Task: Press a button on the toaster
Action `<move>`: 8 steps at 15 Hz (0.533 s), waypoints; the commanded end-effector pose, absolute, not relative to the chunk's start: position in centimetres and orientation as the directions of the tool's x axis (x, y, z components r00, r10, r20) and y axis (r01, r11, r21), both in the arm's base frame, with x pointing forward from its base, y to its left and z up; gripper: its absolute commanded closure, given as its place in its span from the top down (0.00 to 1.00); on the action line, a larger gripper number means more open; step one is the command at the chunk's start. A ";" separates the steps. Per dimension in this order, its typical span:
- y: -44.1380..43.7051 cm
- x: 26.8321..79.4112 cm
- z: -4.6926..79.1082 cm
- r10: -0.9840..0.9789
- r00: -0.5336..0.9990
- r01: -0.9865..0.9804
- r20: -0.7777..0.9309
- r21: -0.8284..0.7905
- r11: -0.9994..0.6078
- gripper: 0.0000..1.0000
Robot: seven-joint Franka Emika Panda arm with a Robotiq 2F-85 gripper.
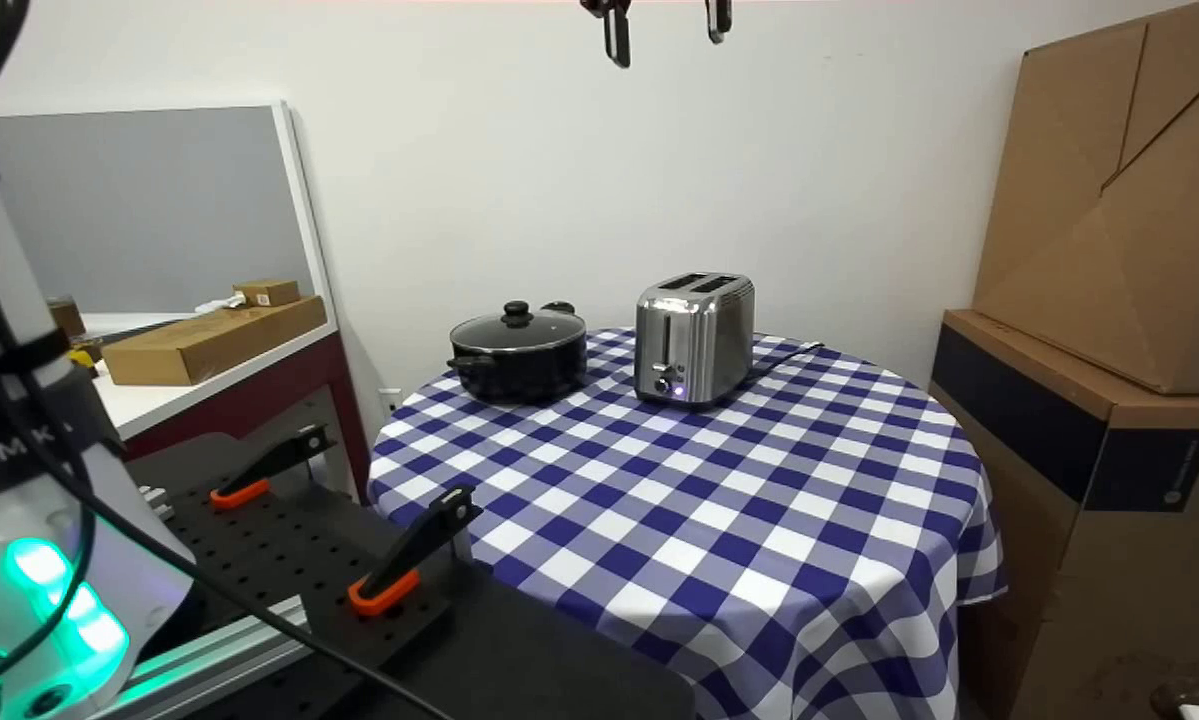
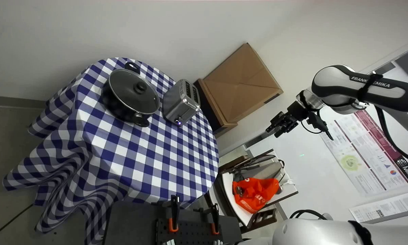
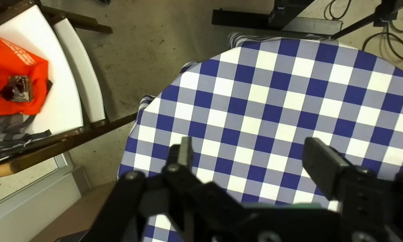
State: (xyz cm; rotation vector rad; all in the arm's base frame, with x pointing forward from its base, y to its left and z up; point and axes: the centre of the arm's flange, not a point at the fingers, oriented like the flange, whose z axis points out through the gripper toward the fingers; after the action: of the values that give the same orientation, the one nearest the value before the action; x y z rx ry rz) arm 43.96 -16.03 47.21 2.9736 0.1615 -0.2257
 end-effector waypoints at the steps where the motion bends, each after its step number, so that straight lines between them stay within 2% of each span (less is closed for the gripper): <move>1: -16.2 44.2 47.0 0.080 0.989 0.099 -0.122 0.158 -0.983 0.52; 8: -16.4 46.9 44.6 0.031 0.999 0.025 0.029 0.179 -0.983 0.01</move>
State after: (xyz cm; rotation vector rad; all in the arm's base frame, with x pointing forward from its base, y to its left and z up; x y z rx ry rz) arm 45.71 -16.35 46.39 2.9610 0.0904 -0.0477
